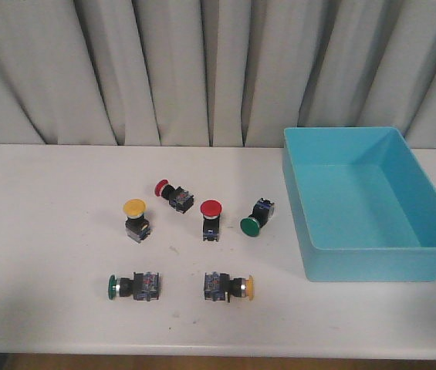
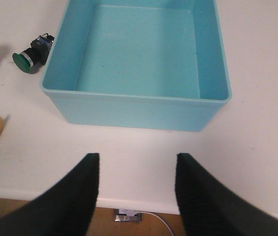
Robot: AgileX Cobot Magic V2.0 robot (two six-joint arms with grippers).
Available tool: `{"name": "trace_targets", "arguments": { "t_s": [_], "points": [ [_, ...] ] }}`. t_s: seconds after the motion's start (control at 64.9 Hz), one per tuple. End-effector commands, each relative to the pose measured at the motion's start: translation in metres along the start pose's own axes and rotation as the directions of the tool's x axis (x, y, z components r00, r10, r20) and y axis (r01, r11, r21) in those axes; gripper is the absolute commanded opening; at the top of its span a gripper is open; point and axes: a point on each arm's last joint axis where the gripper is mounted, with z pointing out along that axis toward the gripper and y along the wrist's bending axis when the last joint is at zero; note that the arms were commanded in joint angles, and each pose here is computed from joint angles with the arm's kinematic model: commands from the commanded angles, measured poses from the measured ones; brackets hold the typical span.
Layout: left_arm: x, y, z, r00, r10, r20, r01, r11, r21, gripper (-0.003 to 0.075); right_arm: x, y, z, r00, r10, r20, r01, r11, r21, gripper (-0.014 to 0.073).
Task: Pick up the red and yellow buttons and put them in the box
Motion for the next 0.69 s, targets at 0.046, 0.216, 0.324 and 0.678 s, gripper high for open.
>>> {"name": "trace_targets", "arguments": {
  "t_s": [0.046,0.216,0.324,0.678],
  "points": [
    [-0.014,-0.001,-0.003,0.996,0.004,0.088,-0.005,1.0,0.011,0.0509,-0.012,-0.002,-0.004,0.998,-0.01,0.066,0.009,1.0,0.011,0.0524],
    [-0.014,-0.004,-0.002,0.995,0.051,0.091,-0.054,0.998,0.03,0.0515,-0.009,-0.002,-0.004,0.999,-0.01,0.036,0.009,1.0,0.01,0.0526],
    [-0.016,-0.009,0.003,0.993,0.093,0.077,-0.098,0.993,0.068,0.0513,-0.009,-0.002,-0.004,0.999,-0.01,0.033,0.009,1.0,0.01,0.0516],
    [-0.029,-0.07,0.056,0.929,0.37,0.014,-0.351,0.865,0.358,0.0513,-0.009,-0.002,-0.004,0.999,-0.009,0.033,0.009,1.0,0.009,0.0453]
  ]
}}
